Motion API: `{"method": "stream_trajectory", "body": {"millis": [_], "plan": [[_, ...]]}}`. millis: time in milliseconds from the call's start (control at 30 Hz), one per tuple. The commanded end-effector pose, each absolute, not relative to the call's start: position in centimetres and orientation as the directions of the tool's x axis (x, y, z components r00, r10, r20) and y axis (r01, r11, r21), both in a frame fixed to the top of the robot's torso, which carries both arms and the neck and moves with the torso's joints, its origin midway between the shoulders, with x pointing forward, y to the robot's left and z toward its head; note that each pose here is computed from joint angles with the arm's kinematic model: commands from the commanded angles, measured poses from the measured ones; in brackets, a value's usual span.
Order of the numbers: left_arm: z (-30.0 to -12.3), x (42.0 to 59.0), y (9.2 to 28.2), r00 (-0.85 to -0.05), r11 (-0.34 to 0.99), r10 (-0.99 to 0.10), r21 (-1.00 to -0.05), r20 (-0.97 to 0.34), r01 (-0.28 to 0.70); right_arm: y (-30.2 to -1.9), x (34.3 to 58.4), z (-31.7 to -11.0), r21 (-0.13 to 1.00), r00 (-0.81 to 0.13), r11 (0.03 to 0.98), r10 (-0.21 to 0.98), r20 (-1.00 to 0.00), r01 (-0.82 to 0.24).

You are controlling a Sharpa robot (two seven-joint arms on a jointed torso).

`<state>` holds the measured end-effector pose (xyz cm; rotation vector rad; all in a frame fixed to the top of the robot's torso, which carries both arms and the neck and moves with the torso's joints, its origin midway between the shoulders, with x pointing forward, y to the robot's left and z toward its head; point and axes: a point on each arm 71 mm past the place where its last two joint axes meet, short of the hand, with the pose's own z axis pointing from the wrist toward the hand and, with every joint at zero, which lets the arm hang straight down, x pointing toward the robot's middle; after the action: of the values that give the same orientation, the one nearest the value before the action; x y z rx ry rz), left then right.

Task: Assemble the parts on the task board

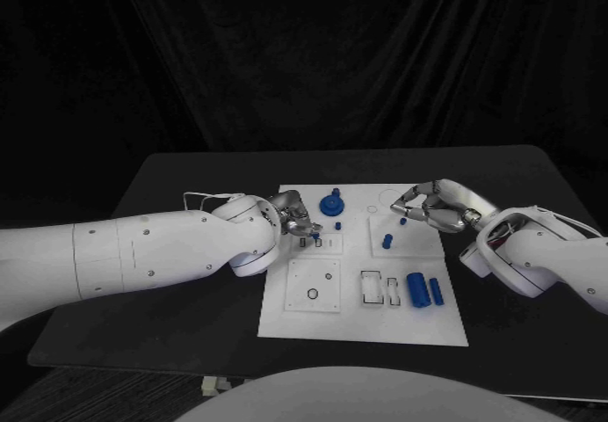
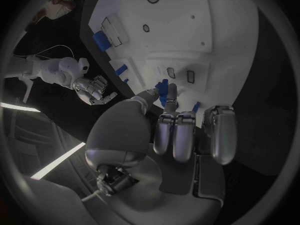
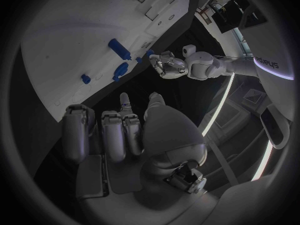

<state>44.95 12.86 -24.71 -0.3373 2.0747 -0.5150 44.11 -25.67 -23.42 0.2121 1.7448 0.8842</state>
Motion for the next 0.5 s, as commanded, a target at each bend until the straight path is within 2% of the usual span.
{"method": "stream_trajectory", "body": {"millis": [33, 133, 500], "plan": [[-24.4, 44.9, 12.9, -0.415, 0.865, -0.44, -0.5, -0.796, 0.042, -25.6, 44.0, -23.3, 0.651, -0.342, 0.7, 0.559, -0.755, -0.293], [-24.9, 44.5, 13.1, -0.385, 0.865, -0.441, -0.498, -0.811, 0.057, -25.5, 43.8, -23.3, 0.653, -0.338, 0.696, 0.562, -0.755, -0.299], [-25.7, 43.6, 13.0, -0.353, 0.86, -0.446, -0.503, -0.822, 0.083, -25.3, 43.5, -23.3, 0.658, -0.333, 0.685, 0.569, -0.752, -0.313]]}}
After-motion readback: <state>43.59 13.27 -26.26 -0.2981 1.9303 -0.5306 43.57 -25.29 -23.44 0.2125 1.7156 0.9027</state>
